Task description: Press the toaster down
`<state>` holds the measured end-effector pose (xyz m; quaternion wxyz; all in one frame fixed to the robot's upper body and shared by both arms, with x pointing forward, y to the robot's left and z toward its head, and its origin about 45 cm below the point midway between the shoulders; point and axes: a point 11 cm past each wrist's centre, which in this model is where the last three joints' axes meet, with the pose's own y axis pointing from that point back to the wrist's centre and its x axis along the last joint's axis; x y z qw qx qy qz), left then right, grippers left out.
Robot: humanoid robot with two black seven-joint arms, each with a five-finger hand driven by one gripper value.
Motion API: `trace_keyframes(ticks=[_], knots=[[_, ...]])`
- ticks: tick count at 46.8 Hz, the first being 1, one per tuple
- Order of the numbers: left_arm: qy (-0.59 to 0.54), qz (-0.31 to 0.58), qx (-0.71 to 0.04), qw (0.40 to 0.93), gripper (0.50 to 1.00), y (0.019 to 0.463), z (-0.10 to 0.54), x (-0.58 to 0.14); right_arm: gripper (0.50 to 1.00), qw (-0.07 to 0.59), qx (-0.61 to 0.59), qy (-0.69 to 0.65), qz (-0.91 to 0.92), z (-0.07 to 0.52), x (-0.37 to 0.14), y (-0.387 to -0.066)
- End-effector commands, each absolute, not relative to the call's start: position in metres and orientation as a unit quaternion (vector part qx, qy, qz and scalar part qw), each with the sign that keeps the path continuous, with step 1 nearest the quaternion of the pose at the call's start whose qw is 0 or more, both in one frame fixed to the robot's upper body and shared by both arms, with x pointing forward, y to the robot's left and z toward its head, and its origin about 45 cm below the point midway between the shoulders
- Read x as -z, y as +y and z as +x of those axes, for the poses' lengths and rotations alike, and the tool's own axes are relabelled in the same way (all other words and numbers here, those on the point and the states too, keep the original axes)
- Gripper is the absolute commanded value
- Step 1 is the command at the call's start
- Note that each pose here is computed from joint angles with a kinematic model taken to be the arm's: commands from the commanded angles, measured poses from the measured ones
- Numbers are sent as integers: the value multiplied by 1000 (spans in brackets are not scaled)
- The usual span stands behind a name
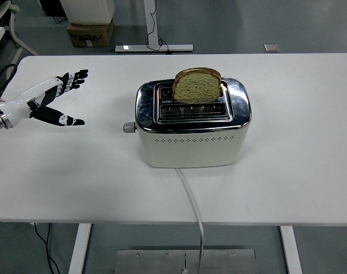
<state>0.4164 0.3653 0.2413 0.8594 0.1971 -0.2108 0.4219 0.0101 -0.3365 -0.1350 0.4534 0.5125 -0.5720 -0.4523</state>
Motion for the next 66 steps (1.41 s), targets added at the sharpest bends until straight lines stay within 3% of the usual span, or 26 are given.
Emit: trace_keyframes(ticks=[1,23,66], knots=[[-216,214,-408,861,1000,369,408,-237,1000,454,452,-572,512,10,135,-337],[-258,273,-345,860,1000,375,385,-229,1000,454,452,-572,512,10,135,-337],[-336,273,-262,862,1000,332,372,-241,1000,454,452,-572,512,10,135,-337]])
